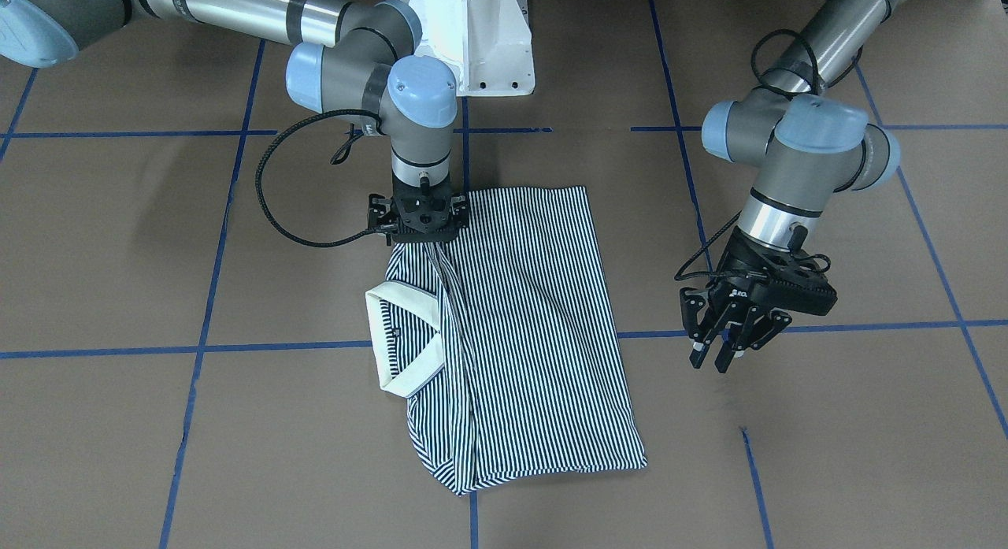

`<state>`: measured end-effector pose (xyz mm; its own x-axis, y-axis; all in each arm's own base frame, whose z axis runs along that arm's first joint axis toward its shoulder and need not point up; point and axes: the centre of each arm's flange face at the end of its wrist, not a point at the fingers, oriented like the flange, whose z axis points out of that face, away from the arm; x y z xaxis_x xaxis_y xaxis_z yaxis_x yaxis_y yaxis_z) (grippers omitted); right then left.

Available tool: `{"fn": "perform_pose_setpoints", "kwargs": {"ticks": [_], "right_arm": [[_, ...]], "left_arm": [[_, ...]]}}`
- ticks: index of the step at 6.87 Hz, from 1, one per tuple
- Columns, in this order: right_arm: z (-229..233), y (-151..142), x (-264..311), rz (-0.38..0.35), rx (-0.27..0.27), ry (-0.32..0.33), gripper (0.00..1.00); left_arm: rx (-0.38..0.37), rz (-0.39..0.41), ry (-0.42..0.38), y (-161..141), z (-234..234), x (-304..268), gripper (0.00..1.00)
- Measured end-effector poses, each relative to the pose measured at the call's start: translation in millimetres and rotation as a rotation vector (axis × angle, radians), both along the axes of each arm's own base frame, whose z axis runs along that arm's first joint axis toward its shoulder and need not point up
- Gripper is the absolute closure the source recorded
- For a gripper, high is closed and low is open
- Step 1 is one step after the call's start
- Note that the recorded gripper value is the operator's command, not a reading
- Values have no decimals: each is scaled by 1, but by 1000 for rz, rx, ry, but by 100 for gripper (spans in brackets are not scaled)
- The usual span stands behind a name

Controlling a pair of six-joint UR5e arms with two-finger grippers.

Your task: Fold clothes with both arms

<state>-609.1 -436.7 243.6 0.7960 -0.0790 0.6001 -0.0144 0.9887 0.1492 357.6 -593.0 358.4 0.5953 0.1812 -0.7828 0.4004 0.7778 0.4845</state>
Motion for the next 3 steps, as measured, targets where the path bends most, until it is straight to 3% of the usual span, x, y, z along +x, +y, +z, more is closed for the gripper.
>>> {"fn": "perform_pose_setpoints", "kwargs": {"ticks": [3], "right_arm": [[15, -26, 11, 23, 2, 6, 0]], "left_arm": [[2, 0, 2, 1, -1, -1, 59]]}}
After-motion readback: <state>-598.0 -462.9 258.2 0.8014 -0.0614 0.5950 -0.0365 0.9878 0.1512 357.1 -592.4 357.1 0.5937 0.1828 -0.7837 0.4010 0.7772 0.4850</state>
